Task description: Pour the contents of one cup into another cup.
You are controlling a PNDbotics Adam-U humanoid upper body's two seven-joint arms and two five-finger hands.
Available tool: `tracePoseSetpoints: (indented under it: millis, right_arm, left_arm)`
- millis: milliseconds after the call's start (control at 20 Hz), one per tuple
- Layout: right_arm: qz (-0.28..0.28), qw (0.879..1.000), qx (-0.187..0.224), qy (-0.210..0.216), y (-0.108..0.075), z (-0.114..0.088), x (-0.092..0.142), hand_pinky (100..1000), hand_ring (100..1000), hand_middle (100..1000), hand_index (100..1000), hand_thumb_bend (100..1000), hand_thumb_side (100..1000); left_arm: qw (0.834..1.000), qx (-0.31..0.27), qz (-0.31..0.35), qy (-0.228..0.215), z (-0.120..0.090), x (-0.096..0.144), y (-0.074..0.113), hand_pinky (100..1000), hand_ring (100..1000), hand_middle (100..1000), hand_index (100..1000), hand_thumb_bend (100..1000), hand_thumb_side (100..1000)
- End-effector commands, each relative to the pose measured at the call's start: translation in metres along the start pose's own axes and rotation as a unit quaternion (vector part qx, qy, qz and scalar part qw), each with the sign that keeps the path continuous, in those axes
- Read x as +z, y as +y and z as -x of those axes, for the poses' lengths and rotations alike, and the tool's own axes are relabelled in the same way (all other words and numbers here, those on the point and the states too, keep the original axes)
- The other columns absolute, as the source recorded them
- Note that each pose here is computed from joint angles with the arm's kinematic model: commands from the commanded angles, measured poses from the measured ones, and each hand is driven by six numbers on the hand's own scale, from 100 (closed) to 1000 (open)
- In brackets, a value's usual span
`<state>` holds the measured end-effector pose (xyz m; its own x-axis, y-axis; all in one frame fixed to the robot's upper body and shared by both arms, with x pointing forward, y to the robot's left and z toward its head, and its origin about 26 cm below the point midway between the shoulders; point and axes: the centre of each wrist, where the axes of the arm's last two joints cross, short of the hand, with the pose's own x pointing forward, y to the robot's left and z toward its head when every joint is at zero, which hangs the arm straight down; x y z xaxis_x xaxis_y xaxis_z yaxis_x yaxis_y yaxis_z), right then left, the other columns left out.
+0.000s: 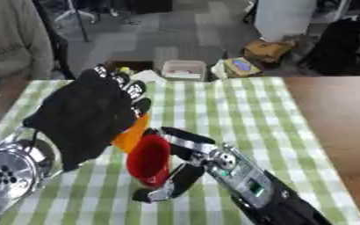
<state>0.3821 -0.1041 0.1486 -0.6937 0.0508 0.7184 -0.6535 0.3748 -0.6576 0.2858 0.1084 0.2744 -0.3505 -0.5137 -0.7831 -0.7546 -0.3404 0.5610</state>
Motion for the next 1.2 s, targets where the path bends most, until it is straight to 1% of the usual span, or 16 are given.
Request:
tracePoseSetpoints:
  millis: [50, 950, 1100, 1200]
  right_arm:
    - [0.004, 1.000, 0.008, -0.013, -0.0073, -0.0076, -0.0022, 172, 256, 399, 418, 384, 100]
    - [0.004, 1.000, 0.011, -0.012, -0.0088, -0.0076, -0.0017, 172, 256, 398, 419, 388, 100]
    - [0.004, 1.000, 0.011, -0.012, -0.0090, -0.0075, -0.0014, 172, 256, 399, 419, 389, 100]
    - [0.004, 1.000, 0.011, -0.010, -0.0091, -0.0071, -0.0010, 172, 256, 399, 419, 389, 100]
  left_arm:
    - [1.000, -0.025, -0.015, -0.001, 0.0053, -0.0006, 0.0088, 185, 103, 100, 506, 603, 100]
    - [0.999, -0.031, -0.021, -0.002, 0.0056, -0.0010, 0.0094, 187, 101, 100, 506, 600, 100]
    - [0.999, -0.029, -0.022, 0.004, 0.0070, -0.0006, 0.0091, 187, 103, 100, 506, 595, 100]
    - [0.999, -0.025, -0.026, 0.017, 0.0113, 0.0000, 0.0092, 187, 103, 100, 506, 587, 100]
